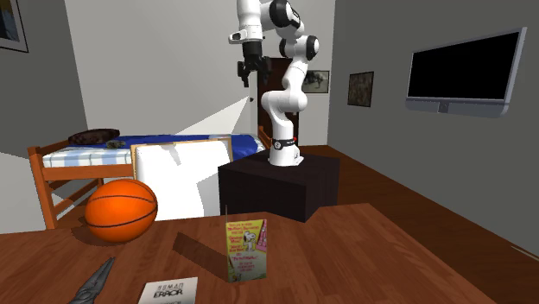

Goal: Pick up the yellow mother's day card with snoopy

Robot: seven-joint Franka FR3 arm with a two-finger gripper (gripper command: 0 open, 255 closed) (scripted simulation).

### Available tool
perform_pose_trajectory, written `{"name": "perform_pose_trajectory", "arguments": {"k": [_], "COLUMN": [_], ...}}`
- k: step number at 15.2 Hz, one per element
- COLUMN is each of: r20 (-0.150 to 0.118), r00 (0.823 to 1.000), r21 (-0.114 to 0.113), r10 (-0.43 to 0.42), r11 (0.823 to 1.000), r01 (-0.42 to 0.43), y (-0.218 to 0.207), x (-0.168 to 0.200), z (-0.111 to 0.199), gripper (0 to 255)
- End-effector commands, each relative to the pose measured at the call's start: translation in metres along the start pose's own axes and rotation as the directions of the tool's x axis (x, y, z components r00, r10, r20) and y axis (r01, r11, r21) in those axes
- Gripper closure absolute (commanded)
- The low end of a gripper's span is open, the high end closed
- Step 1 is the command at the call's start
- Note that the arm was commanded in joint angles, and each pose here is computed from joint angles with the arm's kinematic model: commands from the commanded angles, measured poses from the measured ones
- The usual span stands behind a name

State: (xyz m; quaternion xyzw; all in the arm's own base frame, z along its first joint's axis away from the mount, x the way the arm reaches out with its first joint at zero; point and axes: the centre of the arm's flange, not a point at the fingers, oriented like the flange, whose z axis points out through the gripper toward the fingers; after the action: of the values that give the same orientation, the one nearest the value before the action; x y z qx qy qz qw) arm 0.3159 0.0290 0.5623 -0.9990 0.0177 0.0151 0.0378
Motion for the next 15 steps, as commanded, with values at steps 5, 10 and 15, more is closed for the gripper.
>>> {"name": "perform_pose_trajectory", "arguments": {"k": [5,10,15], "r20": [-0.013,-0.029,-0.045], "r00": [0.997,0.983,0.959], "r21": [-0.004,-0.01,-0.018], "r10": [-0.081,-0.181,-0.279], "r11": [0.997,0.983,0.96], "r01": [0.081,0.181,0.279], "y": [0.002,0.0,-0.006], "x": [0.032,0.073,0.115], "z": [0.04,0.09,0.138], "gripper": [0,0,0]}}
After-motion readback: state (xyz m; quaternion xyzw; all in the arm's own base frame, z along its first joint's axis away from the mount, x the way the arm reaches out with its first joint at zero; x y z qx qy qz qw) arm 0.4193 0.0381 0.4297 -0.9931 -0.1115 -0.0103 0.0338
